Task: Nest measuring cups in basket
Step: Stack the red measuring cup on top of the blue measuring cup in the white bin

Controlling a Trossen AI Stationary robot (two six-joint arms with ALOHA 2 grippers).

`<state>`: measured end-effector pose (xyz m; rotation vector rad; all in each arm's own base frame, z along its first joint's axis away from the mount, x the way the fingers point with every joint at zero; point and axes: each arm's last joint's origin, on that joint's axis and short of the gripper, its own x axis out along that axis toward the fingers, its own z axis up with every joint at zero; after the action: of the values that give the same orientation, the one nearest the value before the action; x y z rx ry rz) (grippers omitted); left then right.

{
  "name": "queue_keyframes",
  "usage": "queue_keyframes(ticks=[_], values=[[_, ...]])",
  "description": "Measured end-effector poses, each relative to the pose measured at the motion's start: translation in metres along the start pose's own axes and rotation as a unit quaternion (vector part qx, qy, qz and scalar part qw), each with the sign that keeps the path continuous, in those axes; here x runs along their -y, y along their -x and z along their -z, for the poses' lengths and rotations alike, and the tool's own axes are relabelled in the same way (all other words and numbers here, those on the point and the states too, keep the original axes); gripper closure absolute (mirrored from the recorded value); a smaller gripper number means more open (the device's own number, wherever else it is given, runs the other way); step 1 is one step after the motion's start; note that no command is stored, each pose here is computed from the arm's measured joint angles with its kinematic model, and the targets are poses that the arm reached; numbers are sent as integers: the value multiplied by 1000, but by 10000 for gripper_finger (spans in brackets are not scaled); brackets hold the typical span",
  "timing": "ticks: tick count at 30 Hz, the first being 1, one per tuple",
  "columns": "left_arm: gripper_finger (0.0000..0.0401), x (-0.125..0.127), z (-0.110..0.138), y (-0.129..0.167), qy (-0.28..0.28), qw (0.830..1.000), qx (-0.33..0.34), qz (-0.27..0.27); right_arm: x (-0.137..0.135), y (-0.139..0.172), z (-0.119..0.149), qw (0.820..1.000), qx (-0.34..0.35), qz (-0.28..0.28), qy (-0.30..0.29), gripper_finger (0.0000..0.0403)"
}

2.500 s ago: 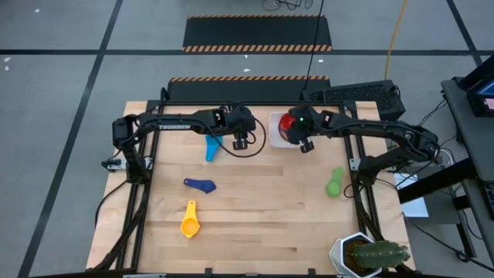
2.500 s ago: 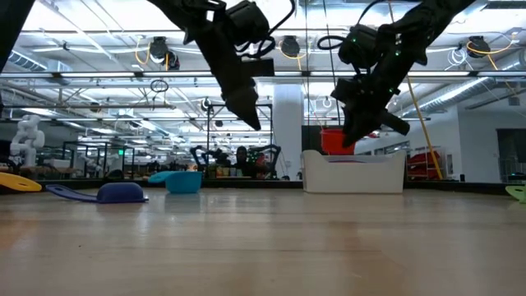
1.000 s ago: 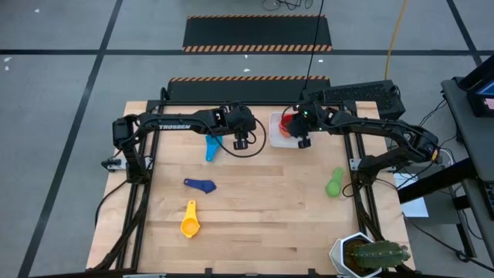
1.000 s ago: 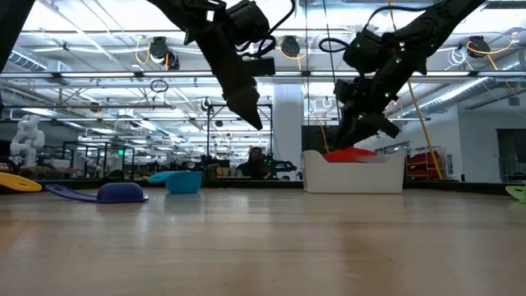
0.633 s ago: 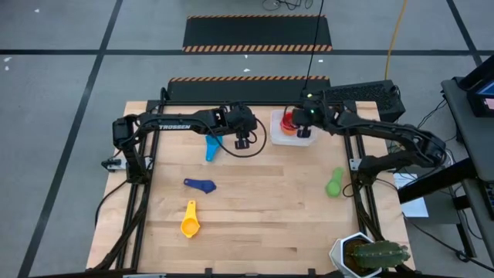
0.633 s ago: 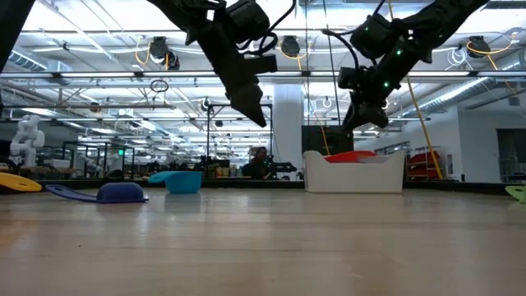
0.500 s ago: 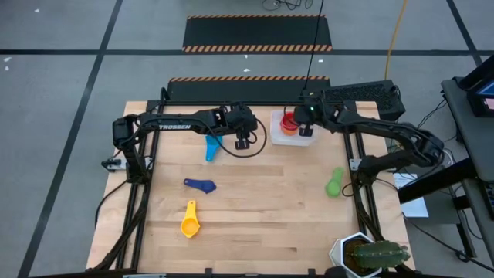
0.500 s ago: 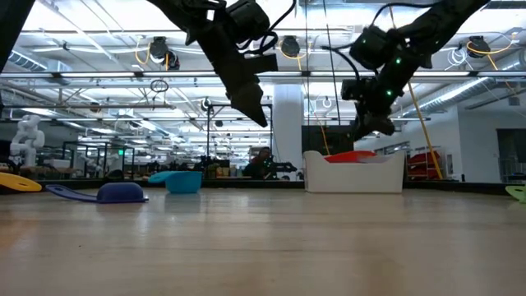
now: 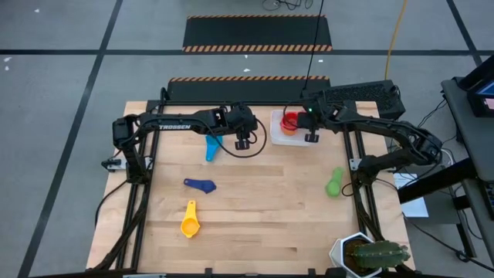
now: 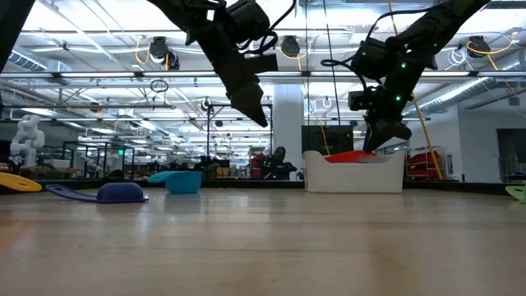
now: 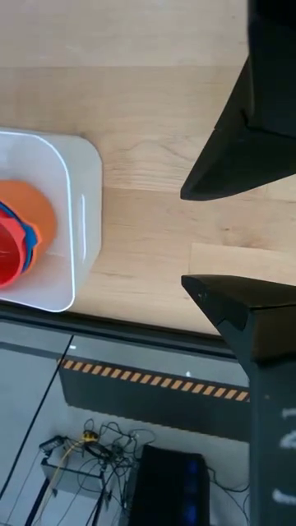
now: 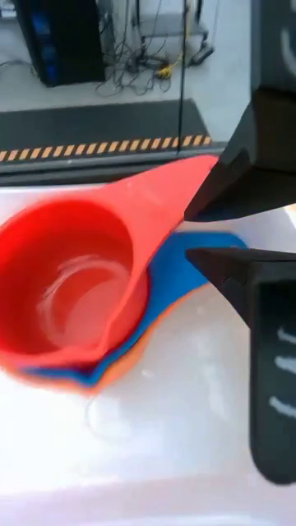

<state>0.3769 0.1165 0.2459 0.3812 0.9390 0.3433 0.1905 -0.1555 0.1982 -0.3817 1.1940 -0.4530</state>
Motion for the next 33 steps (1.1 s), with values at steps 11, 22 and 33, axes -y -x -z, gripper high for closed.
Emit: queue_keyframes(ticks=[11, 22, 33], values=[[240, 0, 0, 0, 0, 1000, 0, 0, -7, 4, -10, 999, -5, 48, 15, 351], [240, 0, -1, 0, -2, 1000, 7, -3, 24, -4, -9, 993, 43, 114, 1, 358], [240, -1, -2, 0, -1, 1000, 10, -4, 28, -18, 1, 997, 18, 69, -7, 370]])
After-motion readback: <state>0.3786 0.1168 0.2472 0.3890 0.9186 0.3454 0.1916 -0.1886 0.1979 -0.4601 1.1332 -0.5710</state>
